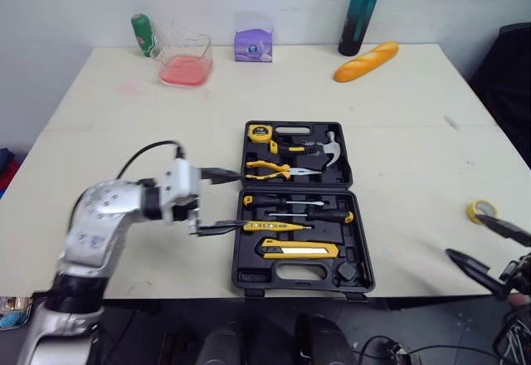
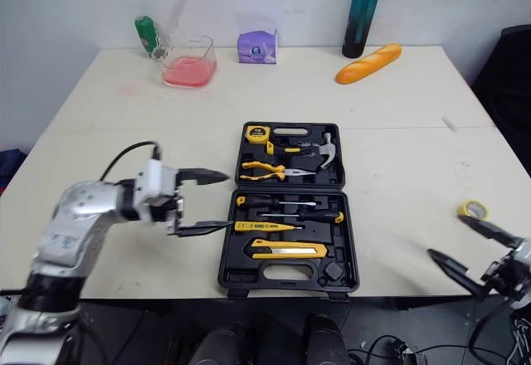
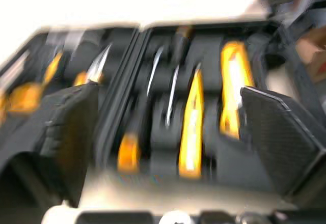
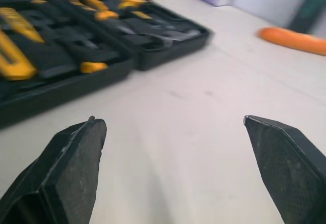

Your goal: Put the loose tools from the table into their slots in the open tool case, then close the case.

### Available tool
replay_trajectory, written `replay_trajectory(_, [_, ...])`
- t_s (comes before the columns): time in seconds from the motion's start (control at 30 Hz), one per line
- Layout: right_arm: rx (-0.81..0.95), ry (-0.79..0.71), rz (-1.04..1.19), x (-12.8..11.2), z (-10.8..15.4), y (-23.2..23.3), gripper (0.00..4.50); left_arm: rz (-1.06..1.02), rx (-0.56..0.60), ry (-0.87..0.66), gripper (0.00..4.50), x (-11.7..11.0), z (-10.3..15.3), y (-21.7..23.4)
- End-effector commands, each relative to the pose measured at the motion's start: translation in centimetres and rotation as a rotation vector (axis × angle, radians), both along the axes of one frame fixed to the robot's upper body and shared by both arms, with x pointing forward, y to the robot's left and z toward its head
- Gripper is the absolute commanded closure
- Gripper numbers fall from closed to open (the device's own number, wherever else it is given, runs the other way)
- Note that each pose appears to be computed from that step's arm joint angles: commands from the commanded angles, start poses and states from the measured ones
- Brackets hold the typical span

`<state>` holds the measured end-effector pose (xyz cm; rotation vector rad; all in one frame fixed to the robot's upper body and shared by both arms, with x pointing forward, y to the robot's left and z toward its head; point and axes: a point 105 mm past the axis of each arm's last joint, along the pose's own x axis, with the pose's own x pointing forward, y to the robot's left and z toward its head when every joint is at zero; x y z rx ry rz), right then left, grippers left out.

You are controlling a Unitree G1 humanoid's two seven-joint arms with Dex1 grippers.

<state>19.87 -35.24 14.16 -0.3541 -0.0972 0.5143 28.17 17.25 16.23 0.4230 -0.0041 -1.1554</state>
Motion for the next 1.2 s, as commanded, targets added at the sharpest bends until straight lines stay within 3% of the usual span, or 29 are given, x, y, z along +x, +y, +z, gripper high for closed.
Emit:
replay_trajectory(0.03, [-0.031, -0.066, -0.171, -1.2, 1.5, -3.4, 0.00, 0.183, -0.015, -0.053, 0.07, -0.4, 1.0, 3.6])
replay_trajectory(0.23, [-0.047, -0.096, -0.507, -5.3, 1.1, -9.3, 0.00, 0.619, -0.042, 0.008, 0.07, -3.5, -1.7, 12.2])
replay_trajectory(0.47, [-0.036, -0.077, -0.810, -9.8, 0.1, -13.5, 0.00, 1.051, -0.115, -0.061, 0.07, -6.5, -2.0, 20.8])
replay_trajectory(0.63, [-0.006, -0.079, -0.915, -11.3, -0.4, -14.5, 0.00, 1.145, -0.135, -0.070, 0.07, -6.9, -1.9, 22.0])
replay_trajectory(0.77, [0.007, -0.098, -0.932, -11.1, -0.4, -14.4, 0.00, 1.122, -0.151, -0.067, 0.07, -6.2, -1.7, 21.1])
replay_trajectory(1.0, [0.003, -0.117, -0.792, -7.3, 1.4, -12.0, 0.00, 0.828, -0.198, -0.072, 0.07, -3.1, 0.4, 14.2])
replay_trajectory(1.2, [0.004, 0.031, -0.647, -4.0, 2.8, -8.8, 0.00, 0.542, -0.198, -0.069, 0.07, -1.6, 2.4, 7.8])
